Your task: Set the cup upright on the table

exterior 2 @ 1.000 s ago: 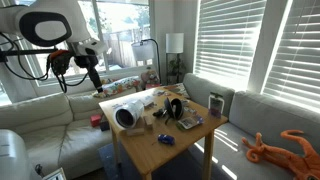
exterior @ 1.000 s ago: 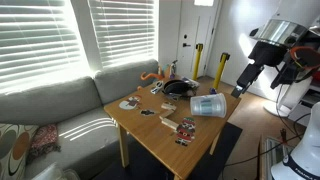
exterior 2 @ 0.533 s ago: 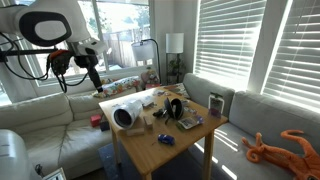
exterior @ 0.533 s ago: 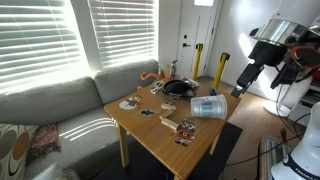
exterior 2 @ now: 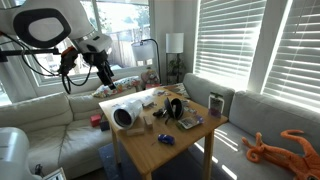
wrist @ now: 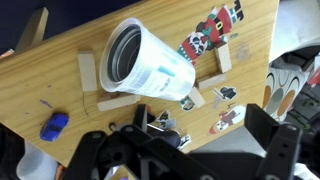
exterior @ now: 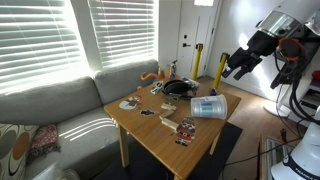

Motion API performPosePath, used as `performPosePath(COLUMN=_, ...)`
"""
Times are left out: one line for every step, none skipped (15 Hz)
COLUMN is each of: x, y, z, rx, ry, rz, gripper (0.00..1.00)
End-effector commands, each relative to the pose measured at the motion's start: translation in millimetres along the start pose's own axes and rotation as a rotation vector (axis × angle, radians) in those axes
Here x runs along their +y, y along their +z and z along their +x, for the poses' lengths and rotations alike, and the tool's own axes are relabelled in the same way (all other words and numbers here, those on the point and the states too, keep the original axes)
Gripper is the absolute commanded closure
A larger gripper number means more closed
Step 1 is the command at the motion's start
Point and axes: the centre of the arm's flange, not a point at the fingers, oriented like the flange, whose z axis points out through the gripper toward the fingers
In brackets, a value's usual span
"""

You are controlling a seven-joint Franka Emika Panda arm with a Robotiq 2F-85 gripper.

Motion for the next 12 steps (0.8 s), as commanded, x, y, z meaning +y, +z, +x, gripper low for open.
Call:
performPosePath(x=28.4, y=5.3, z=-16.3, rx=0.052, ry=0.188, rz=-0.024, gripper=0.00)
performPosePath(x=34.5, y=7.5, z=-18.1, rx=0.058, ry=0.239, rz=-0.034, gripper=0.00)
performPosePath(x=41.6, y=11.4, z=-20.6, rx=0.056, ry=0.280, rz=-0.037, gripper=0.00)
performPosePath(x=48.1, y=15.8, z=-22.2, rx=0.056, ry=0.301, rz=-0.020, gripper=0.00)
performPosePath(x=56.0, y=22.8, z=-22.5, rx=0.043, ry=0.310, rz=0.007, gripper=0.00)
performPosePath(x=61.6, y=28.2, z=-22.0, rx=0.031, ry=0.321, rz=0.018, gripper=0.00)
performPosePath(x=67.7, y=34.9, z=-19.0, rx=0.007, ry=0.320, rz=0.042, gripper=0.00)
performPosePath(x=73.3, y=40.8, z=-17.3, rx=-0.014, ry=0.334, rz=0.057, gripper=0.00)
performPosePath(x=78.7, y=45.2, z=-13.1, rx=-0.037, ry=0.345, rz=0.084, gripper=0.00)
performPosePath(x=82.8, y=46.0, z=-6.5, rx=-0.049, ry=0.366, rz=0.093, gripper=0.00)
performPosePath(x=71.9, y=37.2, z=-7.1, rx=-0.024, ry=0.342, rz=0.029, gripper=0.00)
performPosePath(x=76.3, y=37.4, z=-4.1, rx=-0.033, ry=0.356, rz=0.043, gripper=0.00)
